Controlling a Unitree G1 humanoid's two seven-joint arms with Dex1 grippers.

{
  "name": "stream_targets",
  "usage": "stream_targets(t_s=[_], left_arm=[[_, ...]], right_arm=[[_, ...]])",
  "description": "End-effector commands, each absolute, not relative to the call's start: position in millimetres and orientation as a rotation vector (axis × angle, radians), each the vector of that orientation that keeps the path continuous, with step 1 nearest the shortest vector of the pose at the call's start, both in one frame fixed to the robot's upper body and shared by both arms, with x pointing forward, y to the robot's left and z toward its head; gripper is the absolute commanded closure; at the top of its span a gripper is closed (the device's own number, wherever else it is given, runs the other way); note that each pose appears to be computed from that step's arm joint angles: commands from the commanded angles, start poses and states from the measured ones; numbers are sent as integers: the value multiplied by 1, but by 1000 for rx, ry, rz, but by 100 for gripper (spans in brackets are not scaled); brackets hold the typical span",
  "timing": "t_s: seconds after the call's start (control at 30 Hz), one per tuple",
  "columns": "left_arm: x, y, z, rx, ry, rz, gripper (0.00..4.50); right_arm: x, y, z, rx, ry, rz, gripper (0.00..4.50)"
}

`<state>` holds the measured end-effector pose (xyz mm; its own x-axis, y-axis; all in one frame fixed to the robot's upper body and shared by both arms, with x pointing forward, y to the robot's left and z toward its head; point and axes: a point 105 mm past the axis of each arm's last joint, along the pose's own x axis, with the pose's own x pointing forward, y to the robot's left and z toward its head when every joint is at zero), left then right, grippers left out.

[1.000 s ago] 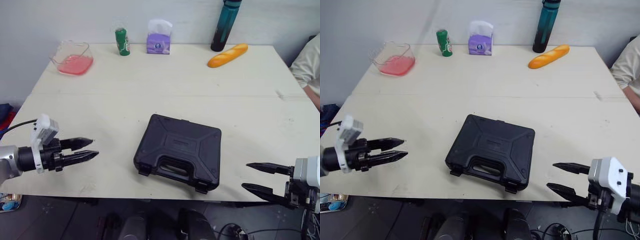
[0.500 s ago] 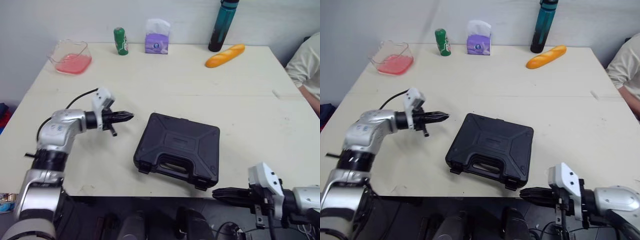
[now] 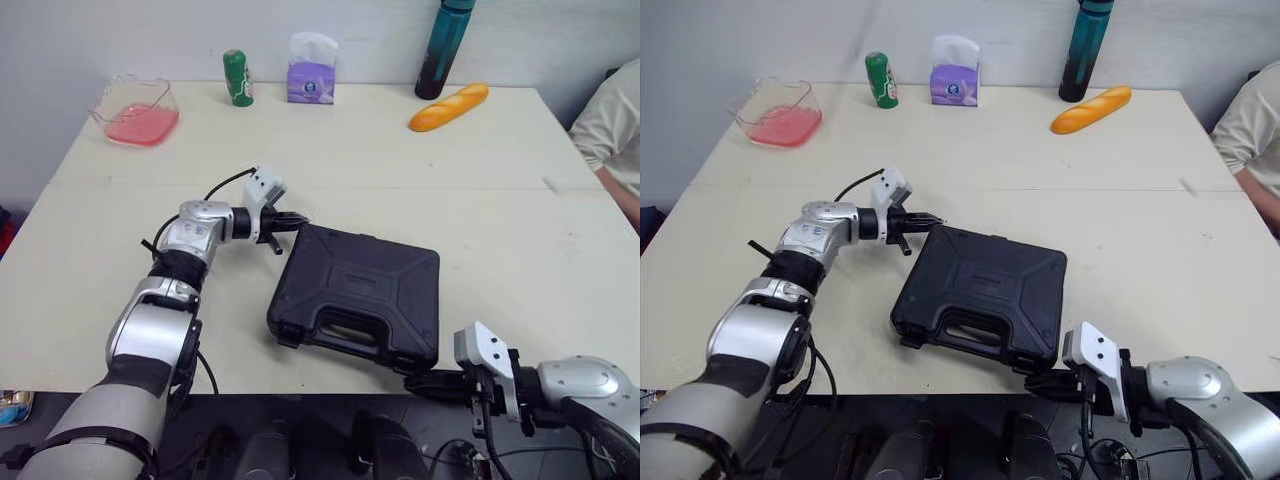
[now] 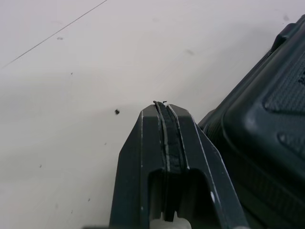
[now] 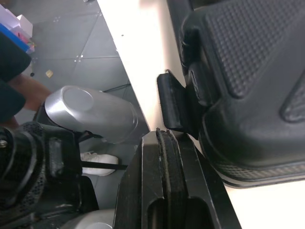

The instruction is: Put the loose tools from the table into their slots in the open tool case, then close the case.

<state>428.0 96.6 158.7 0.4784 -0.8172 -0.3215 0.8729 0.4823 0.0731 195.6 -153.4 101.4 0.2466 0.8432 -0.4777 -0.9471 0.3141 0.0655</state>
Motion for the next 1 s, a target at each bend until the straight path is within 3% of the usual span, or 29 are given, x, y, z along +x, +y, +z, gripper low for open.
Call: stream_targets(t_s=[0.03, 0.3, 0.5, 0.63, 0.7, 0.83, 0.9, 1.0], left_arm=[[426, 90, 168, 266, 231, -1107, 446], [366, 114, 149, 329, 367, -1495, 446], [318, 110, 145, 306, 390, -1633, 446], [317, 113, 150, 296, 375, -1578, 446], [323, 106, 172, 269, 313, -1562, 446], [321, 71, 217, 236, 123, -1630, 446], [323, 59, 226, 223, 106, -1624, 446], [332, 5, 231, 243, 60, -1622, 446]], right_arm=[[209, -161, 111, -315, 429, 1223, 450], [260, -198, 125, -450, 386, 1062, 450], [261, -215, 122, -437, 411, 993, 450], [251, -229, 129, -445, 429, 952, 450], [250, -245, 136, -441, 431, 860, 450], [259, -258, 147, -386, 343, 681, 450], [263, -261, 146, -339, 344, 625, 450], [268, -269, 137, -346, 350, 499, 450]])
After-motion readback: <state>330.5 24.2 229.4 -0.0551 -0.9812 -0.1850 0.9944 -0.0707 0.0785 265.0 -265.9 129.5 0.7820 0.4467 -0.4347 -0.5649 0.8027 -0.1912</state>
